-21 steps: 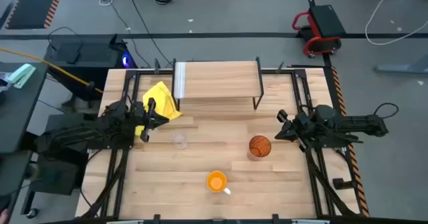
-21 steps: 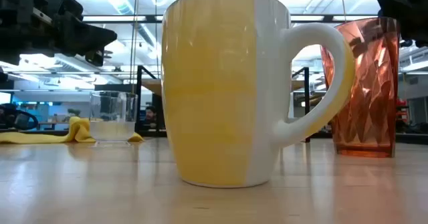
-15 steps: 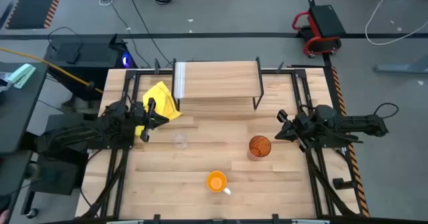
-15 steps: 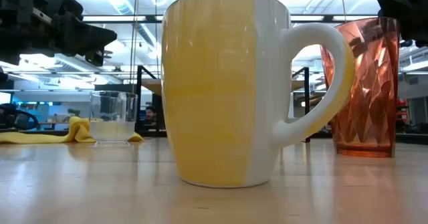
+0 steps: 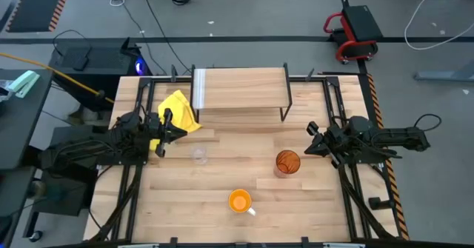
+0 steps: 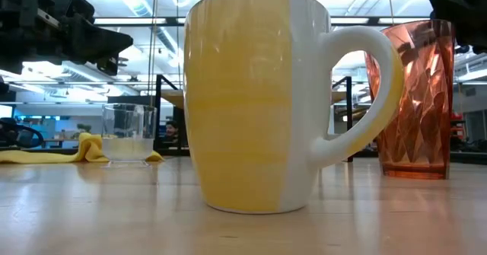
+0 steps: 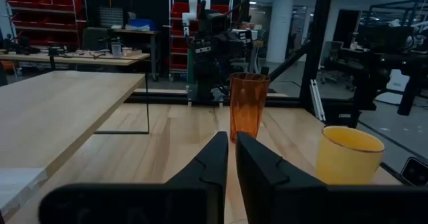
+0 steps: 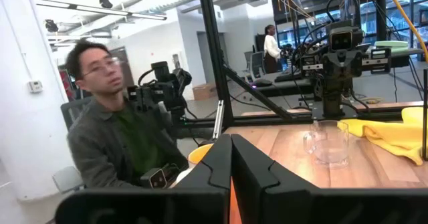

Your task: Stack small to large cups/mugs on shelf

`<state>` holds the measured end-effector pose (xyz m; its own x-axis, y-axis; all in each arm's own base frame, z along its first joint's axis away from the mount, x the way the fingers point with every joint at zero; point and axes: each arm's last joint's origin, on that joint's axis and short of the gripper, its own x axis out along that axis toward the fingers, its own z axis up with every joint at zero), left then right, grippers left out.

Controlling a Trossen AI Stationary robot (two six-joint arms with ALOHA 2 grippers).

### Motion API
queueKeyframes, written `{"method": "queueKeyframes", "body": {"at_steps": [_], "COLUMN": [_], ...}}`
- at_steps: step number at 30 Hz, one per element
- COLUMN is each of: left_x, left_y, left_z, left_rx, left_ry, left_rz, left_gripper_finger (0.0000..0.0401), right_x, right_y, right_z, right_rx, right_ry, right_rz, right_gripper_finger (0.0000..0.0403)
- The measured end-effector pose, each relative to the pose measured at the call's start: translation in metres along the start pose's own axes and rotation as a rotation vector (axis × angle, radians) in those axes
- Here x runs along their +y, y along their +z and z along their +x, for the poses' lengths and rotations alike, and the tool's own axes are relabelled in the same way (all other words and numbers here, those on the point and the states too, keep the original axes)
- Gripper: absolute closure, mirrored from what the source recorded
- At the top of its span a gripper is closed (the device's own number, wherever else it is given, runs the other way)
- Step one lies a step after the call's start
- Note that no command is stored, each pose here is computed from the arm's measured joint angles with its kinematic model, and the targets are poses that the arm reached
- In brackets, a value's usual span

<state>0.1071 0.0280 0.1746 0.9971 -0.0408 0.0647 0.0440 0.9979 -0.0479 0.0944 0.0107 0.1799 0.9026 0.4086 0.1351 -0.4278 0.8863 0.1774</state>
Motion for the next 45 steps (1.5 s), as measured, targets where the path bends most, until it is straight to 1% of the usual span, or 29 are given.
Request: {"method": "queueKeyframes", "body": {"at_steps": [8, 18, 28, 38, 45], "left_x": [0.0000, 0.0000, 0.0000, -0.0002, -0.0003], "left_y": [0.0000, 0.0000, -0.0001, 0.0026, 0.0036], "left_z": [0.0000, 0.0000, 0.0000, -0.0001, -0.0001], "left_rx": [0.000, 0.000, 0.000, -0.025, -0.036], "left_ry": [0.000, 0.000, 0.000, -0.002, -0.003], "left_rz": [0.000, 0.000, 0.000, 0.010, 0.015], "left_gripper_finger": [0.0371, 0.0361, 0.0371, 0.0361, 0.0368], "right_x": [0.0000, 0.0000, 0.0000, 0.0000, 0.0001], "right_y": [0.0000, 0.0000, -0.0001, 0.0000, 0.0003], "right_z": [0.0000, 0.0000, 0.0000, 0.0000, 0.0000], "right_rx": [0.000, 0.000, 0.001, 0.000, -0.002], "right_ry": [0.000, 0.000, 0.000, 0.000, 0.001], "right_rz": [0.000, 0.000, 0.000, 0.000, -0.001], "right_gripper_finger": [0.0388, 0.0388, 0.0388, 0.0388, 0.0388]}}
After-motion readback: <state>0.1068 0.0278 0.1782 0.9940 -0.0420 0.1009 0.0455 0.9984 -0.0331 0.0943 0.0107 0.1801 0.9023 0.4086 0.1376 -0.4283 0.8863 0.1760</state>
